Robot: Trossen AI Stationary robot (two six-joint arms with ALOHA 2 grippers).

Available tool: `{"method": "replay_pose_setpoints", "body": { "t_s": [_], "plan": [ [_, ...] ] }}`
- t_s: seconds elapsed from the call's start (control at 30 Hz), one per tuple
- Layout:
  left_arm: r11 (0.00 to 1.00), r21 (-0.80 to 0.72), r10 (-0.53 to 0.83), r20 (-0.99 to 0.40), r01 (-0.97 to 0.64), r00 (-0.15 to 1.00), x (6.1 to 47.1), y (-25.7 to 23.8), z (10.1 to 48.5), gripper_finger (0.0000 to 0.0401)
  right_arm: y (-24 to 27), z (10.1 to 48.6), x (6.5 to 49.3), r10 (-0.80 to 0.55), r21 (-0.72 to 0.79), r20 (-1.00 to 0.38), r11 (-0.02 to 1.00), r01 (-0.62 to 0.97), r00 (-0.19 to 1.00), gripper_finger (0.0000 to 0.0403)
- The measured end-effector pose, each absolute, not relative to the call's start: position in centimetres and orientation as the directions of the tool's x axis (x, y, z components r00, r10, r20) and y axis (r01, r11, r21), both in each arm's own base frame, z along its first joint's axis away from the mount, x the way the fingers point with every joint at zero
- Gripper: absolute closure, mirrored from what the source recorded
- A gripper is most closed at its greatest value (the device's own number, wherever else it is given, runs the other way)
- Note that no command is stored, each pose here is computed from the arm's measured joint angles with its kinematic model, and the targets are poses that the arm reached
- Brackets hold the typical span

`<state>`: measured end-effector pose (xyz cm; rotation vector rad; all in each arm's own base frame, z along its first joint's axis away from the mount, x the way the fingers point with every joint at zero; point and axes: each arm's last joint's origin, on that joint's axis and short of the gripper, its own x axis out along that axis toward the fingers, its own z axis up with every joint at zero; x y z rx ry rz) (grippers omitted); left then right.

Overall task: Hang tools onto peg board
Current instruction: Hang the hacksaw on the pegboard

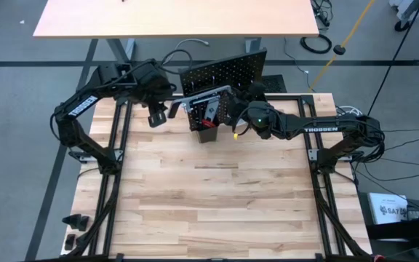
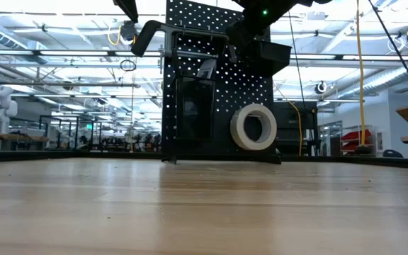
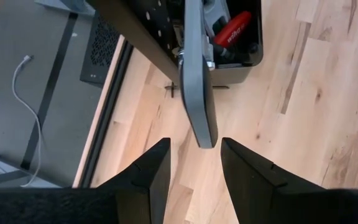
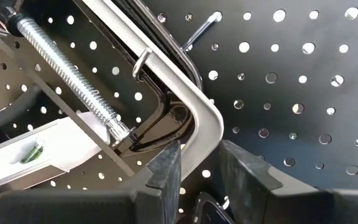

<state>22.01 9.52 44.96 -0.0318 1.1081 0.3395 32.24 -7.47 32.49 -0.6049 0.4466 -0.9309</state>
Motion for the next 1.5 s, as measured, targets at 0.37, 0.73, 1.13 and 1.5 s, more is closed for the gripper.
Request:
{"method": "replay_pose_setpoints", "body": {
  "t_s": [0.37,0.73,1.13,1.5],
  "plan": [
    [0.953,0.099,0.202,-0.913,-0.286,0.355,22.2,9.5,43.3,0.0257,-7.5,32.5,32.2,-0.858,-0.640,-0.094,0.441,0.630,0.505,0.0300],
    [0.968,-0.023,0.063,-0.942,-0.251,0.330,20.9,10.3,38.3,0.0257,-7.6,32.5,32.2,-0.859,-0.623,-0.095,0.445,0.643,0.502,0.0300],
    [0.960,-0.068,0.112,-0.793,-0.271,0.599,16.7,7.9,42.2,0.0257,-5.3,35.5,31.6,-0.822,-0.606,-0.026,0.465,0.645,0.568,0.0300],
    [0.940,-0.216,0.059,-0.659,-0.264,0.750,15.6,5.3,37.2,0.0257,0.2,38.5,28.2,-0.696,-0.516,-0.027,0.624,0.586,0.718,0.0300]
  ]
}}
